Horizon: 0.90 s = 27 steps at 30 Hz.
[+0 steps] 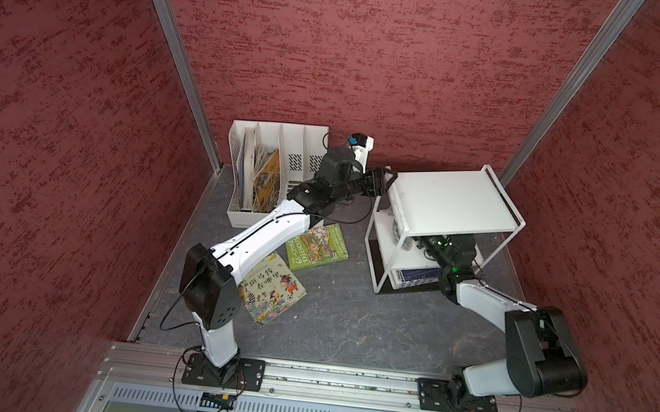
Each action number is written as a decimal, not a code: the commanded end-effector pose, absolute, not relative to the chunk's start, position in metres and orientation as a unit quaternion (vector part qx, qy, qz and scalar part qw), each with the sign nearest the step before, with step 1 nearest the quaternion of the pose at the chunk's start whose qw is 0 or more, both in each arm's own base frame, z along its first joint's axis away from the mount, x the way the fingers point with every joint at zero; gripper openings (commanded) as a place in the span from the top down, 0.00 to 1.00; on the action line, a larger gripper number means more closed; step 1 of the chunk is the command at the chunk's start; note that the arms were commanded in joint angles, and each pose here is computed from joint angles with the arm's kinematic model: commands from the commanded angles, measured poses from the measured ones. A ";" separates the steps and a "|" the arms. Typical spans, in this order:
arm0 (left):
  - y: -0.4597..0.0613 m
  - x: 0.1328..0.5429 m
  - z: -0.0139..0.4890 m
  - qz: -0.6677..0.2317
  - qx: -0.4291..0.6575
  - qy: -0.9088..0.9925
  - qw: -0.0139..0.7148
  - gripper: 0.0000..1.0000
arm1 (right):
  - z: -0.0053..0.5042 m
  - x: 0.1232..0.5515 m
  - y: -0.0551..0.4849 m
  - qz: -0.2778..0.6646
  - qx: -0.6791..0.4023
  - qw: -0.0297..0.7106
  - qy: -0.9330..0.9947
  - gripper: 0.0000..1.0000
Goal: Wipe the bookshelf clean with a cloth
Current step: Wipe the dust from the shelf.
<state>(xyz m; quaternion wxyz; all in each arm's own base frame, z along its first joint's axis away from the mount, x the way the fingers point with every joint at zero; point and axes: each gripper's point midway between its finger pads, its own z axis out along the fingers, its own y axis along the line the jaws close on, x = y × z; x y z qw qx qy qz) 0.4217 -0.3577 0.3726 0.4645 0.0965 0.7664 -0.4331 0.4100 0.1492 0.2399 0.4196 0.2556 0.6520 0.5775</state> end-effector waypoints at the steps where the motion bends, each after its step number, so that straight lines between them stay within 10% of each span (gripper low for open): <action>1: -0.357 0.416 0.326 -0.395 0.106 0.809 0.421 0.30 | 0.178 0.390 0.141 0.534 0.323 0.351 0.698 1.00; 27: -0.342 0.394 0.346 -0.398 0.129 0.789 0.450 0.21 | 0.219 0.310 0.049 0.169 0.141 0.553 0.804 1.00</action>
